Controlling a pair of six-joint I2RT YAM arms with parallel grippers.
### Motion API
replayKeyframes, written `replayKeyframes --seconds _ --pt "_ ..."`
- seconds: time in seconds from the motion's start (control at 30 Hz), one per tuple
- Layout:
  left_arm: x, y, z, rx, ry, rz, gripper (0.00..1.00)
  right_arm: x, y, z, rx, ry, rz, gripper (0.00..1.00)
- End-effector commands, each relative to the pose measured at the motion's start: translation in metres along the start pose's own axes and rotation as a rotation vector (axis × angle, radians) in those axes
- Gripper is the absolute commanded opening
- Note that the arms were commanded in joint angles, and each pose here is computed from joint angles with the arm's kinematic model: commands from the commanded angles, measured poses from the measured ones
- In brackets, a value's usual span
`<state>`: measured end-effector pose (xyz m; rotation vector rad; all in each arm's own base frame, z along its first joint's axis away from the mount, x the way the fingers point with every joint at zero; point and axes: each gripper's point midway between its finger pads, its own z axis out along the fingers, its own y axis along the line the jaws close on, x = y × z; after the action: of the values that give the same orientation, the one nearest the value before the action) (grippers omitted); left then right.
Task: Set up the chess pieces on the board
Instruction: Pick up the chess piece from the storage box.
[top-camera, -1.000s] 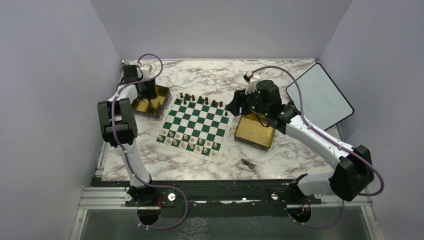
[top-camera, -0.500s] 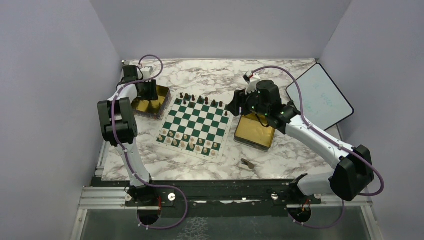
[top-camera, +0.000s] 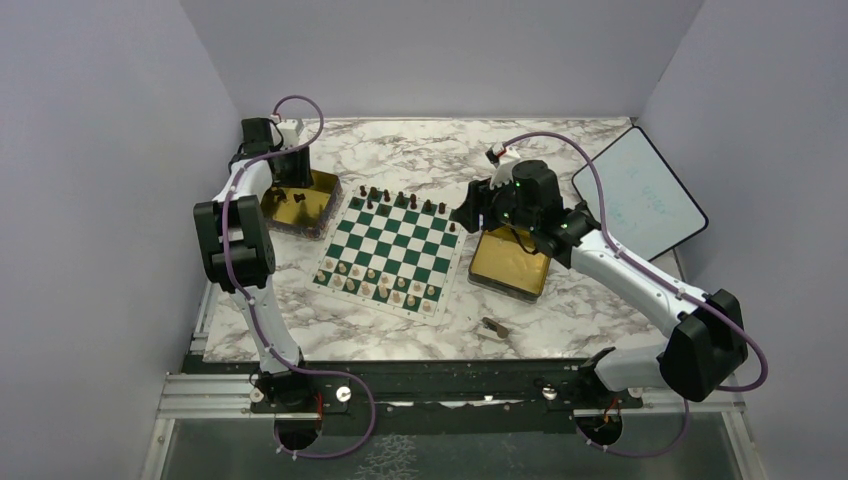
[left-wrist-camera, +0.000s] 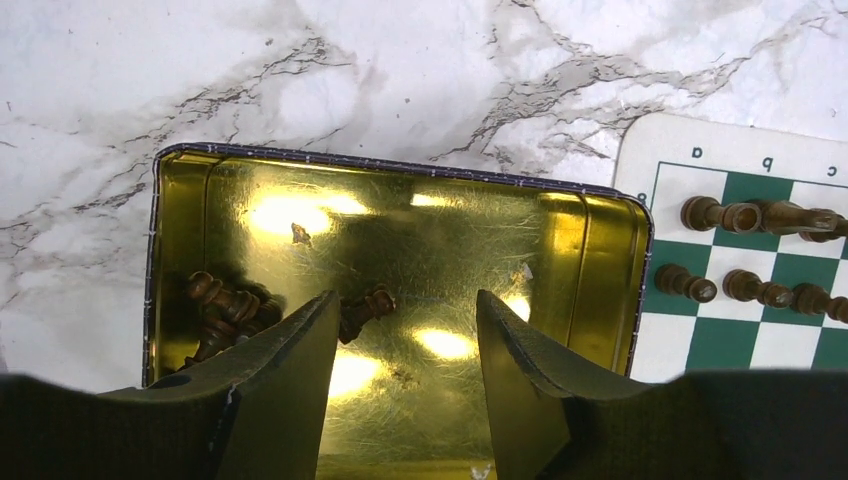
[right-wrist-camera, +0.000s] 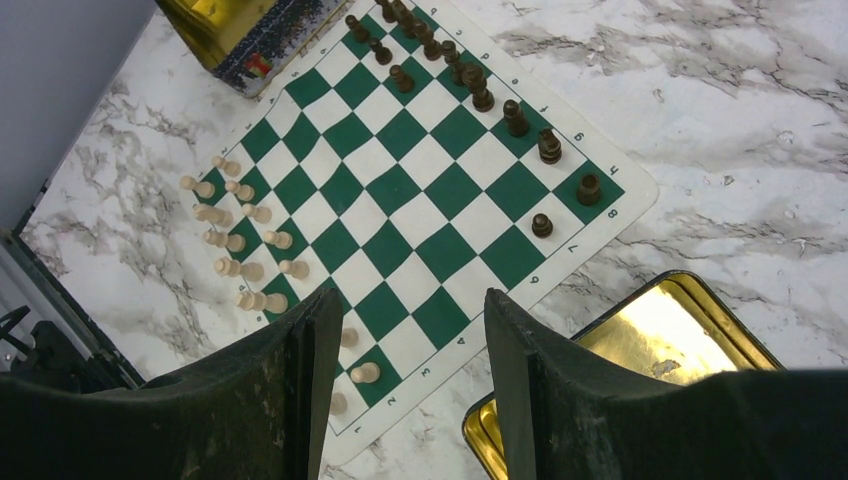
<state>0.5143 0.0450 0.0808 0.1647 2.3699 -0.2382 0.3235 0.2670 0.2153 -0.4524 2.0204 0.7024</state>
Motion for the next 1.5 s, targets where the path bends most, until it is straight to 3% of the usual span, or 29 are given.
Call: replayKeyframes --seconds 0.0,0.2,0.83,1.47 --pt "0.01 0.01 0.007 -0.034 0.027 0.019 0.54 -0.002 0.004 0.003 -0.017 -0.008 -0.019 0.59" --pt "0.011 0.005 0.013 0.026 0.025 0.081 0.54 -0.003 0.007 0.003 -0.029 -0.005 -0.019 0.59" --pt "0.05 0.015 0.014 -0.039 0.119 0.089 0.52 -0.001 0.008 0.006 -0.041 0.008 -0.015 0.59" --pt "0.053 0.014 0.015 -0.052 0.119 0.054 0.29 -0.004 0.01 -0.004 -0.044 -0.013 -0.018 0.59"
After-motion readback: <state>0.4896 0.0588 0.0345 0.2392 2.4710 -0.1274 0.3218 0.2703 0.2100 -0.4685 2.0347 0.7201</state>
